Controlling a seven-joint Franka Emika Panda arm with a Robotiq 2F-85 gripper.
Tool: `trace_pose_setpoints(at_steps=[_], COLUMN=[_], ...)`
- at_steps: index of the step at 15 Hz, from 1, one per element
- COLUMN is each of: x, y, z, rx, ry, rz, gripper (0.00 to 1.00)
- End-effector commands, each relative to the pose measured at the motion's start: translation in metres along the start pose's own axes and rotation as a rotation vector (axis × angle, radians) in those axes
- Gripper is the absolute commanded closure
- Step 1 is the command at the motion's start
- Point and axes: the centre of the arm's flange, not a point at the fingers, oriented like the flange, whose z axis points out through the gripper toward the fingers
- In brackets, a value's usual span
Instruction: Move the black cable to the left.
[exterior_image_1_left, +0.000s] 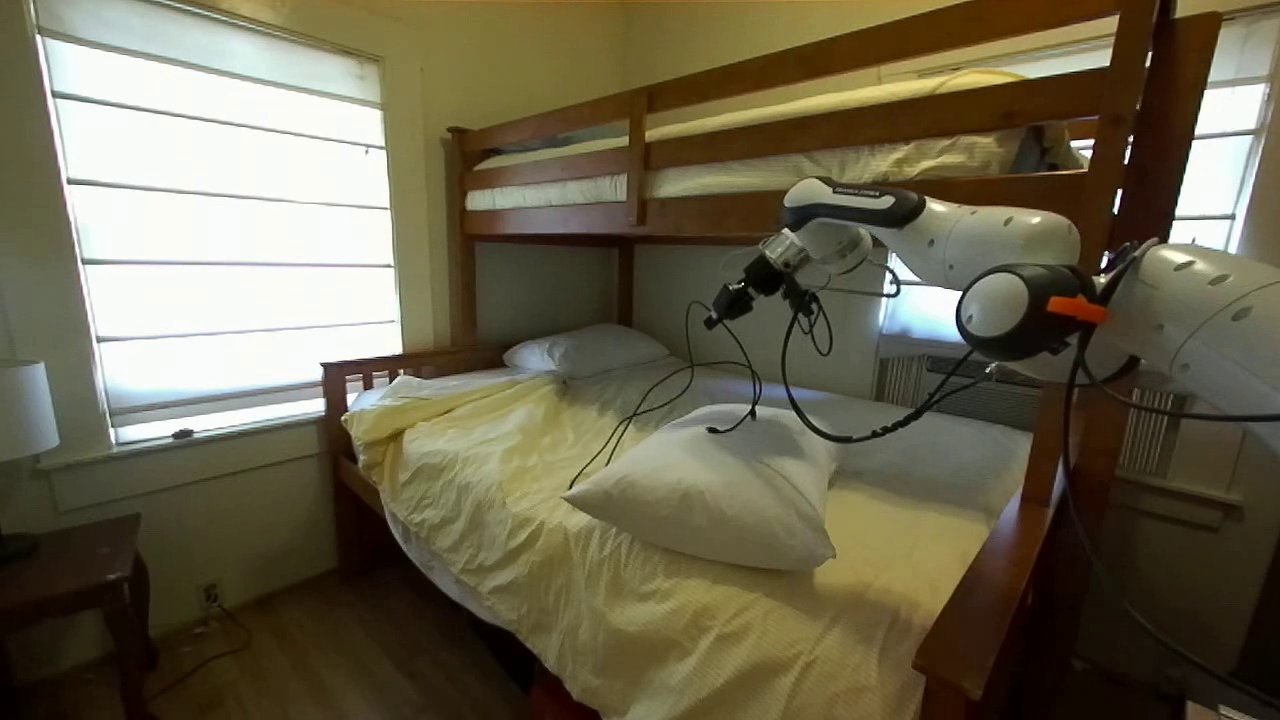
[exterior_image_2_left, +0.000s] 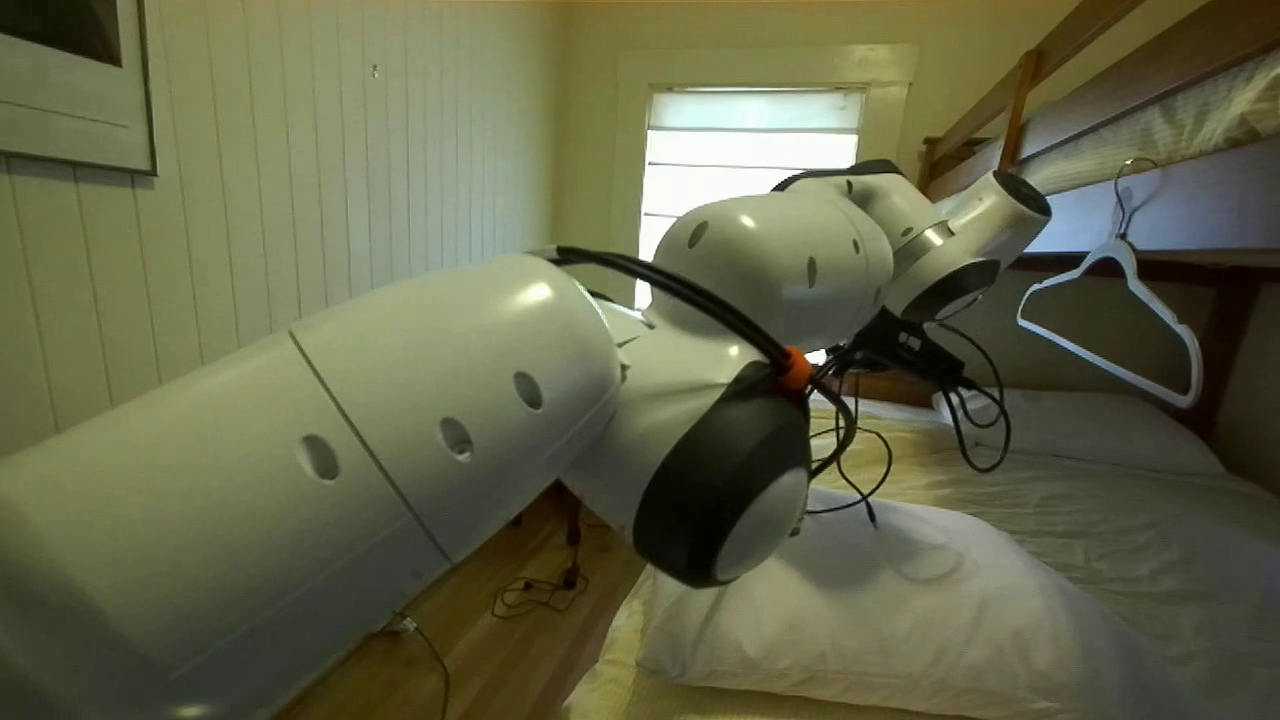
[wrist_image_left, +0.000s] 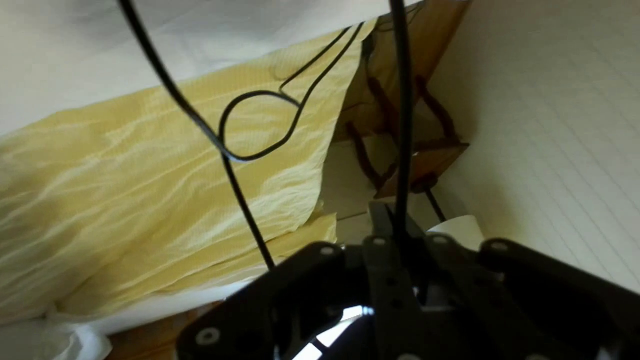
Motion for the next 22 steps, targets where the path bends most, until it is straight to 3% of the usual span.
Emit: trace_pose_setpoints(at_steps=[1, 3, 6, 8, 9, 14, 15, 19, 22], x=[-0.003, -0.006, -0.008, 0.006, 0.004, 0.004, 0.011, 0.038, 0.049], y=[-0.004, -0.003, 0.006, 0.009, 0.011, 0.011, 0.007, -0.021, -0.039], z=[-0.005, -0.003, 0.000, 0.000, 0.003, 0.003, 0.005, 0.009, 0.003], rx=[0.078, 0.051, -0.007, -0.022, -0.024, -0.025, 0.054, 0.161, 0.278], ry=[0.042, 0.067, 0.187, 0.125, 0.124, 0.123, 0.230, 0.378, 0.481], rz=[-0.062, -0.144, -0.274, -0.228, -0.226, -0.227, -0.216, -0.274, -0.227], gripper=[0.99, 0.99, 0.99, 0.99, 0.95, 0.99, 0.99, 0.99, 0.99])
